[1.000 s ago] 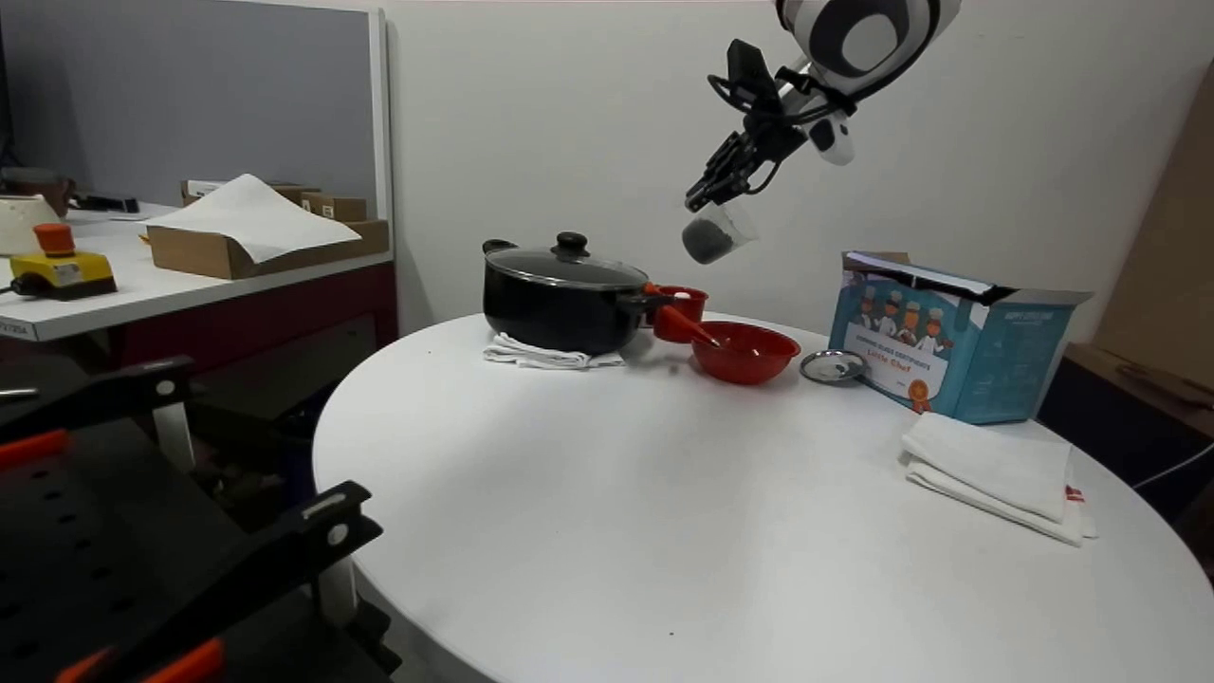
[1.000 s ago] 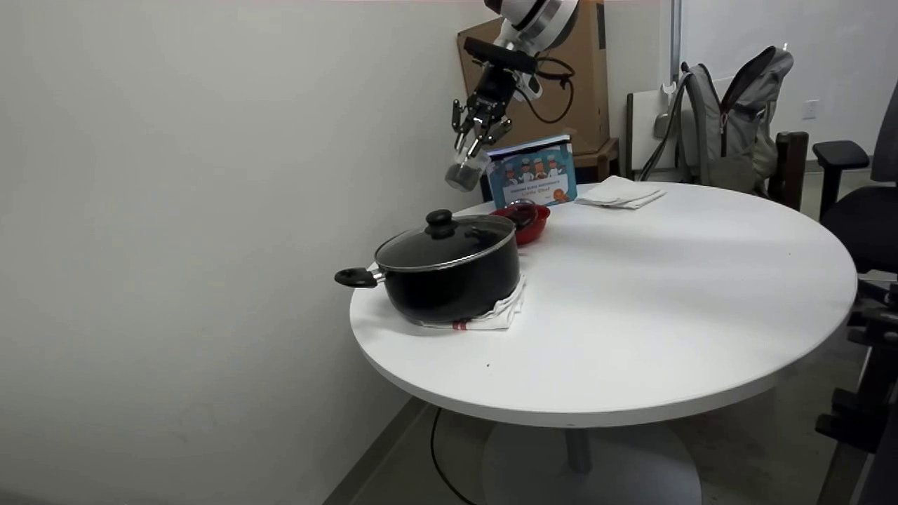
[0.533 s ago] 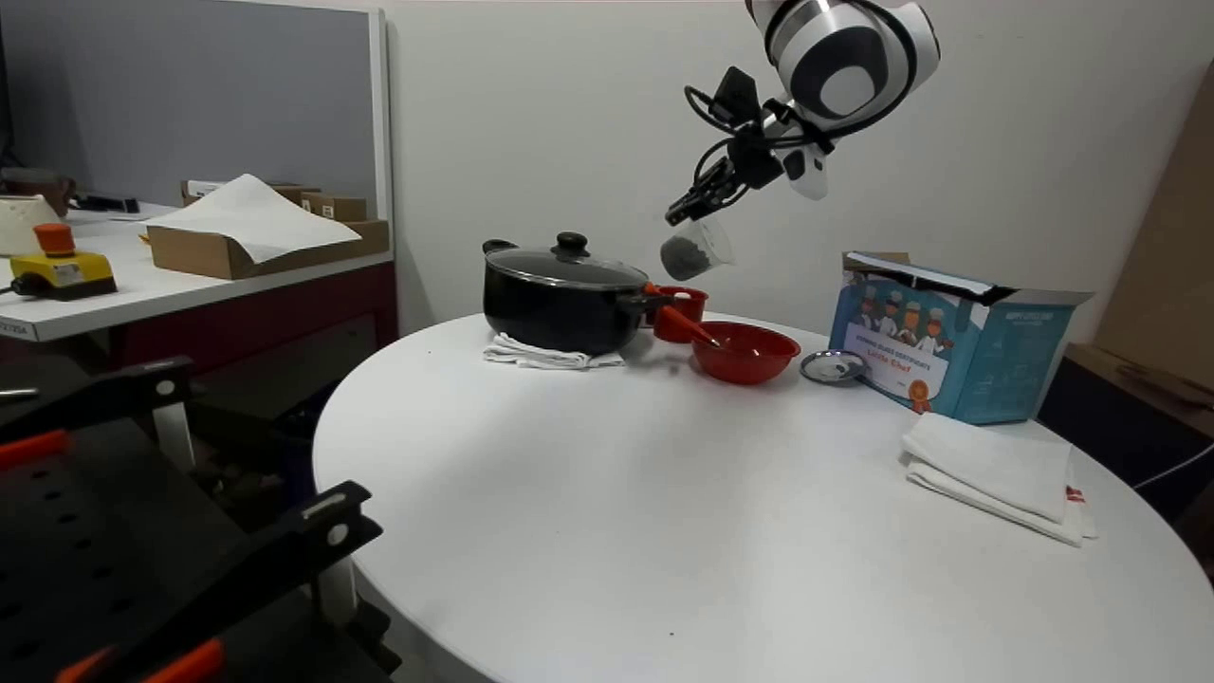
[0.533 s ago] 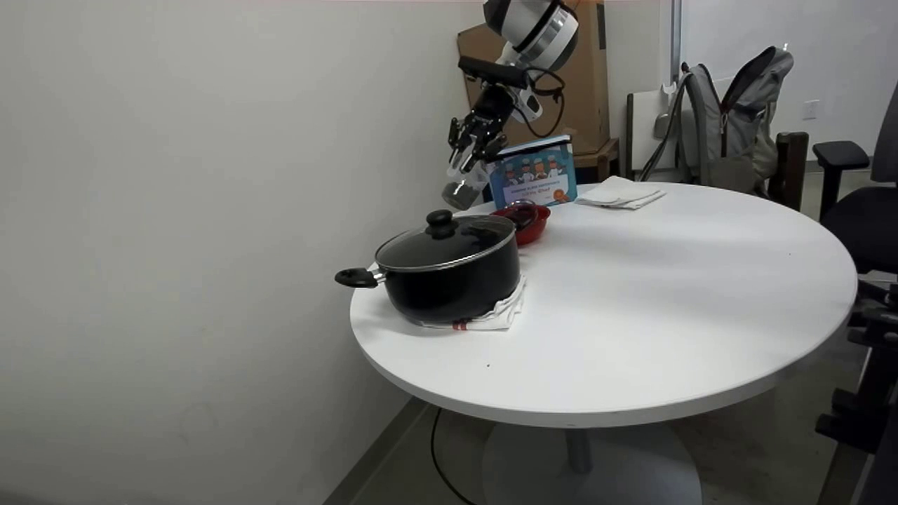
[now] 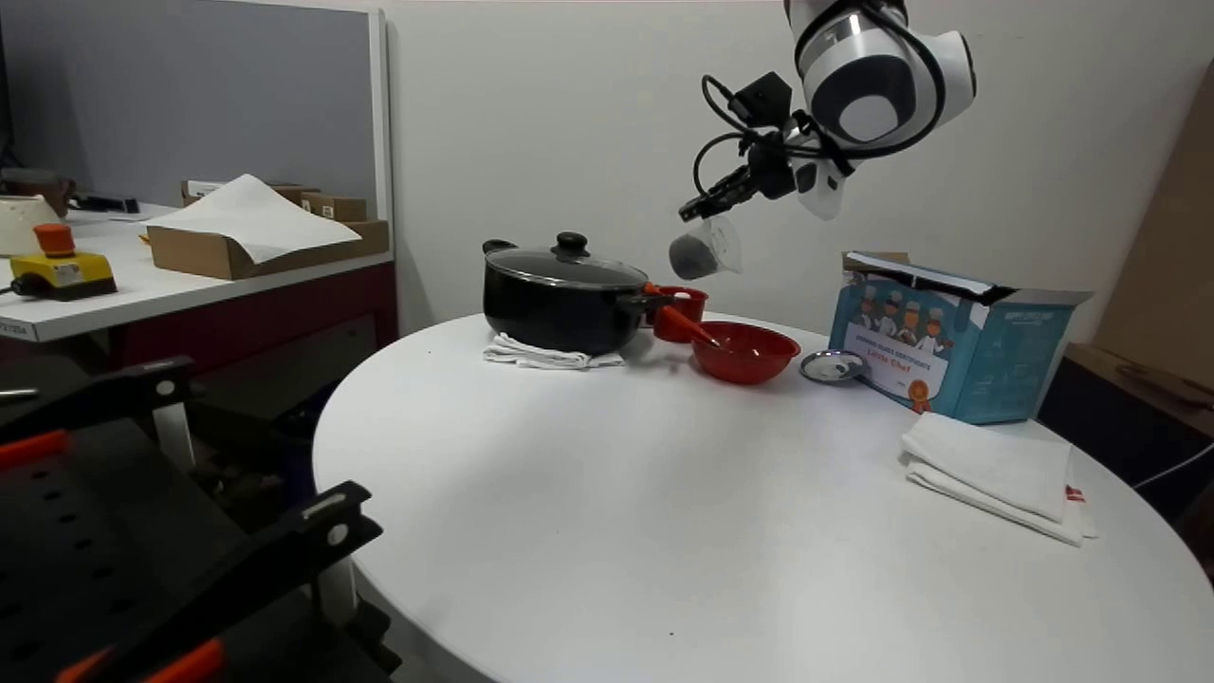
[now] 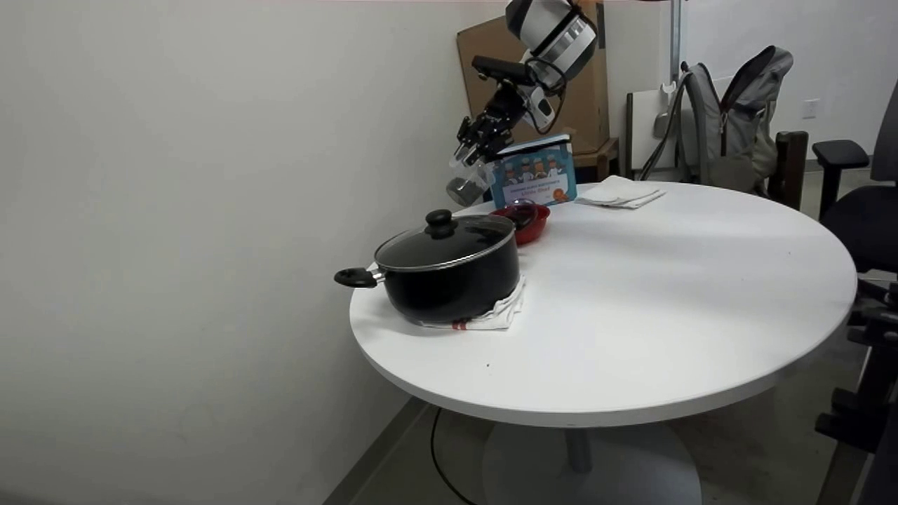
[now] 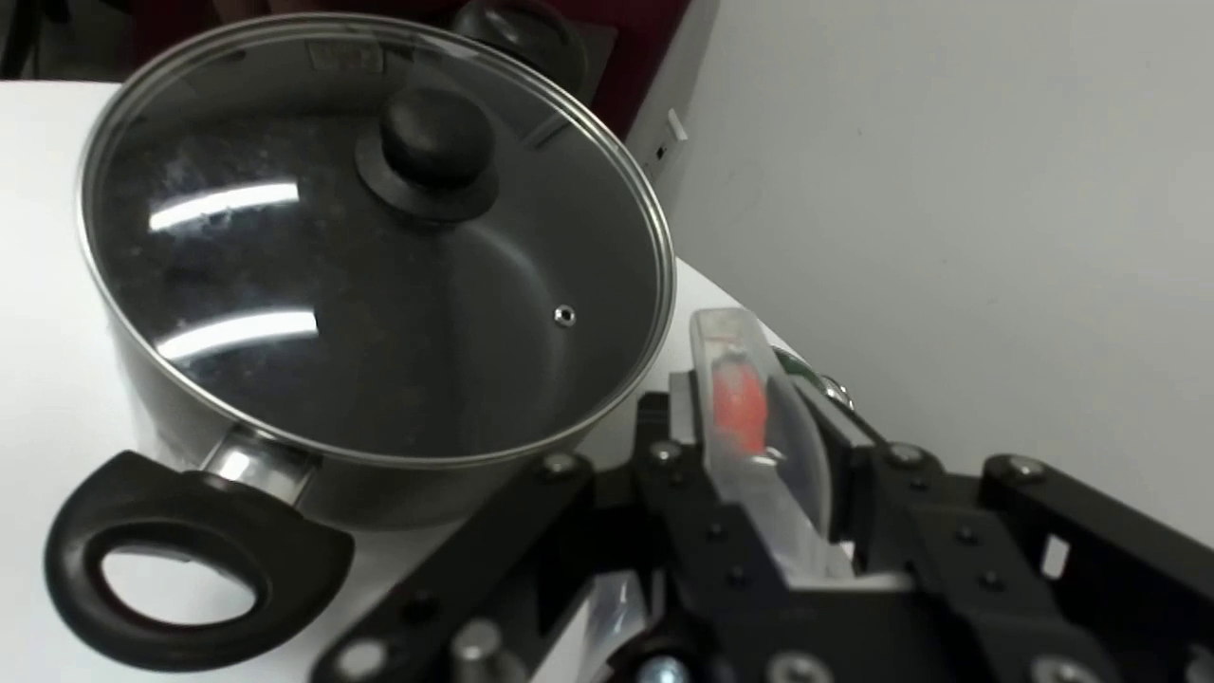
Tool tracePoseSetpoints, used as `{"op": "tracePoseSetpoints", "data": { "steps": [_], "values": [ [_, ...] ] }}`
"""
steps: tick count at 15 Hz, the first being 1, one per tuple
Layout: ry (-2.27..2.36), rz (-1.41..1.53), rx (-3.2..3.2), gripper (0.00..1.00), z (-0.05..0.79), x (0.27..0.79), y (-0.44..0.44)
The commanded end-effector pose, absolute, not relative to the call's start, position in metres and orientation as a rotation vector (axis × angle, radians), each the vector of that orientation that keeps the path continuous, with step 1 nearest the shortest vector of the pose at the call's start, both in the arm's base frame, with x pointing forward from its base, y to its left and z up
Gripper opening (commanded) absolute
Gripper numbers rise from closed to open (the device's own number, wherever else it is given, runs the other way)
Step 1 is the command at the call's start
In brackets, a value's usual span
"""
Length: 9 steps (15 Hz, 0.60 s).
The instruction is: Pick up the jar and pour some of its contents in the bowl
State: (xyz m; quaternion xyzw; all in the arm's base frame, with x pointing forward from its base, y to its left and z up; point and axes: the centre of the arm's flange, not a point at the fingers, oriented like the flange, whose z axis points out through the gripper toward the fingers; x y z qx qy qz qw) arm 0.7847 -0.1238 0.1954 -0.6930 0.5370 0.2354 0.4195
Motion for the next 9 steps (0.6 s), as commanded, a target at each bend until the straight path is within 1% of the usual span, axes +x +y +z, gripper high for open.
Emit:
{"op": "tracePoseSetpoints", "data": {
  "steps": [1,9],
  "values": [
    [1.329,0.619,-1.591,0.13,0.187,0.804,-0.138],
    [1.304,0.667,-1.388,0.13,0.168,0.798,-0.147]
  ]
}}
